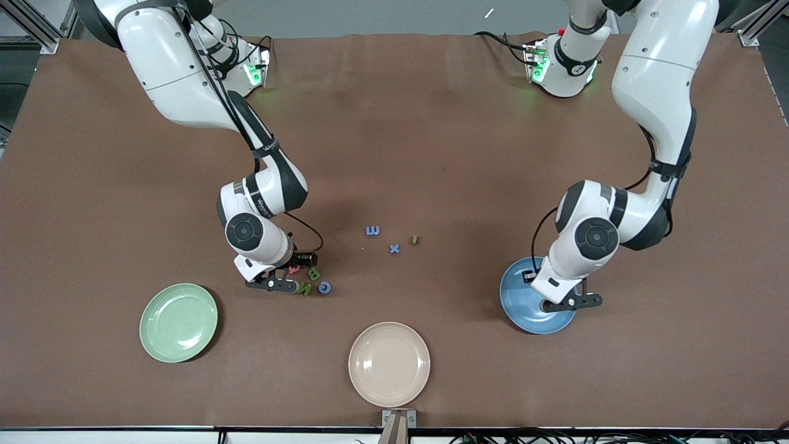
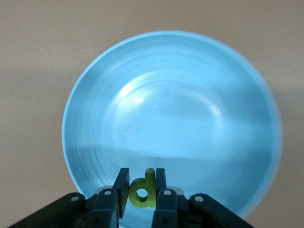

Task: Sort upper and lower case letters into plates
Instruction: 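Place the d on the blue plate while the right gripper drops a on green plate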

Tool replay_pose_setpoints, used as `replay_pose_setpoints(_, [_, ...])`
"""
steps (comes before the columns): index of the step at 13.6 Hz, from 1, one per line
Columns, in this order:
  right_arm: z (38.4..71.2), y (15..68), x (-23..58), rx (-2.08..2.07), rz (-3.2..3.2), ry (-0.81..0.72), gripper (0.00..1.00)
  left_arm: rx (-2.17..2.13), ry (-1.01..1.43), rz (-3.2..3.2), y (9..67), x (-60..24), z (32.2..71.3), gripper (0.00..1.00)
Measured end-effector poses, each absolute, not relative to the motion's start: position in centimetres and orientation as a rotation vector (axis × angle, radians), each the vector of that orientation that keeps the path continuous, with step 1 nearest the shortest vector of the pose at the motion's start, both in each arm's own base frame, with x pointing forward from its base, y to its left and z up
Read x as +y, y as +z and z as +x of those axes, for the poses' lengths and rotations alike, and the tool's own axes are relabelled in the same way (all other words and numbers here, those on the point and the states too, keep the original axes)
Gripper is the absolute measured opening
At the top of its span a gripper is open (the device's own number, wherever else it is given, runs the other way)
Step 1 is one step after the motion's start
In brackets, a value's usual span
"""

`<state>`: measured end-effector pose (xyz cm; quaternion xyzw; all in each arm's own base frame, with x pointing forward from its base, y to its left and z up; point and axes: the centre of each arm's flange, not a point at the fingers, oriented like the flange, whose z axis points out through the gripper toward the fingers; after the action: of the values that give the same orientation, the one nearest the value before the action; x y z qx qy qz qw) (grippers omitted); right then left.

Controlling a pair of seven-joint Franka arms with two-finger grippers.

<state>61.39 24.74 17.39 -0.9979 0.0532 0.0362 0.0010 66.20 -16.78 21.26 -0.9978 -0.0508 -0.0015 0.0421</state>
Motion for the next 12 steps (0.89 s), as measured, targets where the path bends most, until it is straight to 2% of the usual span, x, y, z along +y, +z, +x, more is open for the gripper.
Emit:
replay_pose_setpoints(1, [61.4,17.4,24.6,0.167,-3.135,0.113,0.71,-0.144,0.000,-3.049,20.4,-16.8,66.2,0.32])
replay_pose_setpoints(3, [61.5,17.7,24.6,0.167,-3.134,0.106,0.56,-0.113,-0.021,-3.061,20.7,-18.1,66.2,0.52])
replay_pose_setpoints(5, [61.5,17.6,24.5,0.168,-3.135,0.103,0.56,-0.038,-0.052,-3.097,22.3,-22.0,65.7,0.72])
replay_pose_setpoints(6, [61.6,17.7,24.5,0.168,-3.134,0.097,0.52,0.014,-0.062,-3.115,23.0,-24.6,64.9,0.84])
replay_pose_setpoints(8, [61.7,17.8,24.5,0.168,-3.132,0.085,0.48,0.127,-0.066,-3.132,23.7,-29.9,62.7,1.00])
replay_pose_setpoints(12, [62.0,17.8,24.1,0.177,-3.131,0.060,0.49,0.256,-0.092,-3.154,22.9,-39.4,57.4,1.00])
